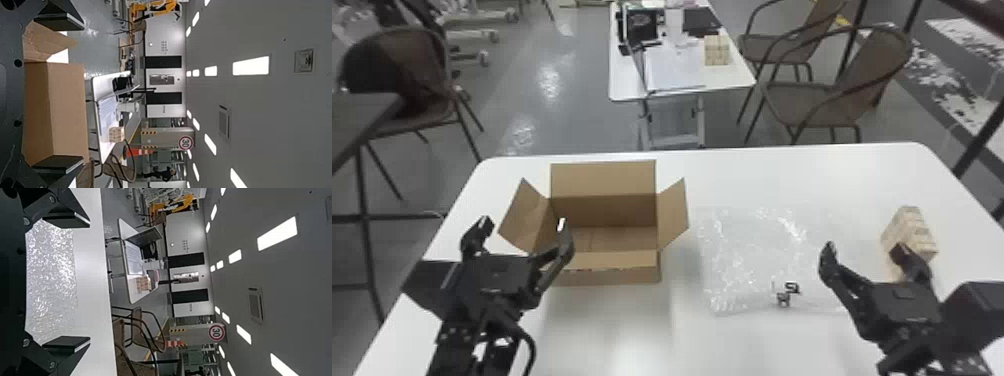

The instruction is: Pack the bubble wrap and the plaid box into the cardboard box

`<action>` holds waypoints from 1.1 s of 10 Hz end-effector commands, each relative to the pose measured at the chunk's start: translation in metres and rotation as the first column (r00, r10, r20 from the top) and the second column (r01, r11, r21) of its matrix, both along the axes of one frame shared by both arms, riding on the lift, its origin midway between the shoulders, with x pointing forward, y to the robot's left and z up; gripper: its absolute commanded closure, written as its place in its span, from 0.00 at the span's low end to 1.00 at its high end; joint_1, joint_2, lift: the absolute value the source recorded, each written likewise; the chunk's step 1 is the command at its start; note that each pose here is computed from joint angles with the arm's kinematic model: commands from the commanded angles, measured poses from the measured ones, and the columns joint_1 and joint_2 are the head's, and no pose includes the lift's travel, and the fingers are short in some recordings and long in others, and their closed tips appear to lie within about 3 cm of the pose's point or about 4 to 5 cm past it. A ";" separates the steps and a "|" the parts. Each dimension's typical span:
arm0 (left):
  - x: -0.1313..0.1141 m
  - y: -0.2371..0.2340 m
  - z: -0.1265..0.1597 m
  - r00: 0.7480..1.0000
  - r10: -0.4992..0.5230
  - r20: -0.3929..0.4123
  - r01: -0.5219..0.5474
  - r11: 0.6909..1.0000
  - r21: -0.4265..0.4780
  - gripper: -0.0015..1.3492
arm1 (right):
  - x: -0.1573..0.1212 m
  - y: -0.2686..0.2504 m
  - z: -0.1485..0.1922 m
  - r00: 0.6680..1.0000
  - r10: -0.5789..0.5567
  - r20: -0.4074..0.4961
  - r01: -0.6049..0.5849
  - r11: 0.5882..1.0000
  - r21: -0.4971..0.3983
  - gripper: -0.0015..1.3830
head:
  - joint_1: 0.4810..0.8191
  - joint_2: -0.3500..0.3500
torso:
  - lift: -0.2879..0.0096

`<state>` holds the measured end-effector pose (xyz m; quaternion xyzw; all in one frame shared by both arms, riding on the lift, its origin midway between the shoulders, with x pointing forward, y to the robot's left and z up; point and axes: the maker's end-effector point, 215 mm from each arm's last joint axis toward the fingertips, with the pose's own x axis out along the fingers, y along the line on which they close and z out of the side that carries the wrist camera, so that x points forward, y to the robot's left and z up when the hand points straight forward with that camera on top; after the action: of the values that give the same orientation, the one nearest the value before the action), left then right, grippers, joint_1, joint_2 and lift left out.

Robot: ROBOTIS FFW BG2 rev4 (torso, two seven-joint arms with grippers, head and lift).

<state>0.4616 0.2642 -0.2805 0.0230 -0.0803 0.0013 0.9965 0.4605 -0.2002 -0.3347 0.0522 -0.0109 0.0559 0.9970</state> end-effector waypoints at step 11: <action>0.033 0.027 0.018 0.991 -0.025 -0.133 0.022 0.999 -0.029 0.09 | 0.000 0.000 -0.001 1.000 0.003 -0.002 -0.003 1.000 0.003 0.17 | 0.63 0.62 | 0.62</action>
<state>0.4904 0.2834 -0.2631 0.0083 -0.0251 -0.0143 0.9995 0.4605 -0.2003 -0.3355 0.0537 -0.0101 0.0571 0.9969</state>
